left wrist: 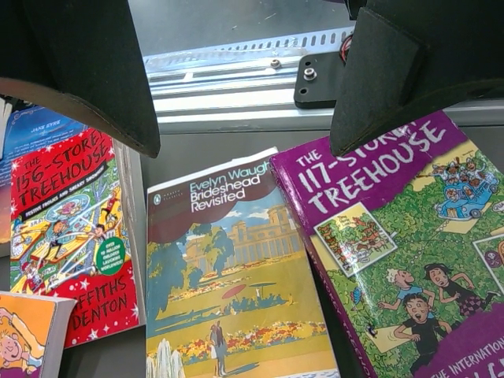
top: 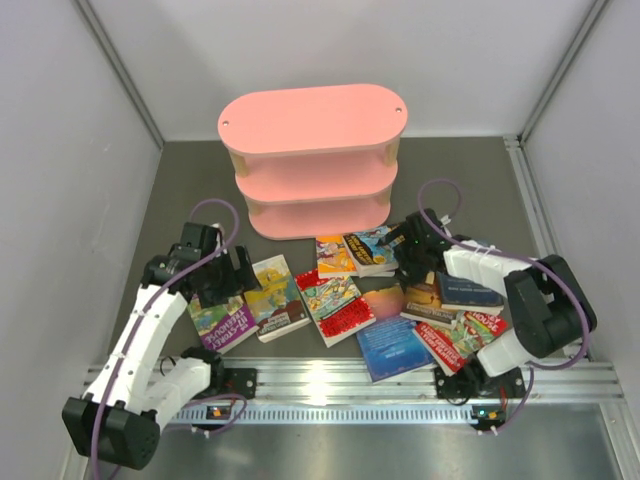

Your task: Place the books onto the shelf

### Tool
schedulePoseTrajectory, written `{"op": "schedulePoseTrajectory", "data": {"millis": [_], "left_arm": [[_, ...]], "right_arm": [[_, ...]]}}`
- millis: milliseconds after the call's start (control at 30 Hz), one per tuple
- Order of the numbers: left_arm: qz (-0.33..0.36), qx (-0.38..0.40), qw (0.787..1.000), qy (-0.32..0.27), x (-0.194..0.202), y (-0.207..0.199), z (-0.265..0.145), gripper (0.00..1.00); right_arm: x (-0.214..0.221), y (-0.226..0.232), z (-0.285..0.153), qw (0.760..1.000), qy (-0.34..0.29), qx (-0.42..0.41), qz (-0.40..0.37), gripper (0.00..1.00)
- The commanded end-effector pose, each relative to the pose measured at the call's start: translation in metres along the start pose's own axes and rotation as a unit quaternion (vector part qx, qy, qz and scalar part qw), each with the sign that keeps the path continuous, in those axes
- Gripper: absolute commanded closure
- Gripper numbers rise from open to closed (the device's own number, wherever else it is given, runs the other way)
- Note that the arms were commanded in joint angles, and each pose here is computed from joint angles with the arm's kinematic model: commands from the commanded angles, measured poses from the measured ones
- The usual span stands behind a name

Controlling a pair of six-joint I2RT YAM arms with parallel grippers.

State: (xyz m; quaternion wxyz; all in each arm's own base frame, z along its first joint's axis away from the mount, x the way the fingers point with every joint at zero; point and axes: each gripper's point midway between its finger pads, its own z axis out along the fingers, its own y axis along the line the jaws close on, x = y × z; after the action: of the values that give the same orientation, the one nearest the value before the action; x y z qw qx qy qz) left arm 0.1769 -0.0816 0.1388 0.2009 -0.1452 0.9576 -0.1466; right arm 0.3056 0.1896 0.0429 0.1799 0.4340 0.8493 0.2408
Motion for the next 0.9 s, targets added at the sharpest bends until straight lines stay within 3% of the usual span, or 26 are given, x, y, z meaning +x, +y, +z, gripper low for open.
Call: {"op": "schedulePoseTrajectory", "data": {"millis": [0,133,433,533,667,733,867], "left_arm": [[0.017,-0.001,1.0,-0.021,-0.011,-0.003,-0.005,0.06],[0.019,-0.004,1.0,-0.019,-0.01,-0.002,-0.004,0.06],[0.018,-0.002,1.0,-0.011,-0.005,-0.002,-0.002,0.06],[0.016,0.001,1.0,-0.01,-0.004,-0.003,-0.002,0.07],[0.014,0.004,1.0,-0.011,-0.004,-0.004,-0.003,0.07],[0.014,0.008,1.0,-0.013,-0.005,-0.006,-0.005,0.07],[0.02,0.058,0.998,-0.011,-0.005,-0.024,-0.011,0.03]], "right_arm": [[0.002,-0.013,0.006,0.999,-0.014,0.04,-0.003,0.03],[-0.001,-0.02,0.007,0.998,-0.026,0.056,-0.007,0.09],[-0.035,-0.016,-0.003,0.992,-0.08,0.065,-0.066,0.39],[-0.047,-0.016,-0.005,0.99,-0.092,0.07,-0.077,0.53],[-0.053,-0.015,-0.008,0.988,-0.094,0.07,-0.098,0.87],[-0.051,-0.012,-0.015,0.988,-0.089,0.065,-0.109,0.97],[-0.046,0.0,-0.035,0.987,-0.078,0.041,-0.135,1.0]]}}
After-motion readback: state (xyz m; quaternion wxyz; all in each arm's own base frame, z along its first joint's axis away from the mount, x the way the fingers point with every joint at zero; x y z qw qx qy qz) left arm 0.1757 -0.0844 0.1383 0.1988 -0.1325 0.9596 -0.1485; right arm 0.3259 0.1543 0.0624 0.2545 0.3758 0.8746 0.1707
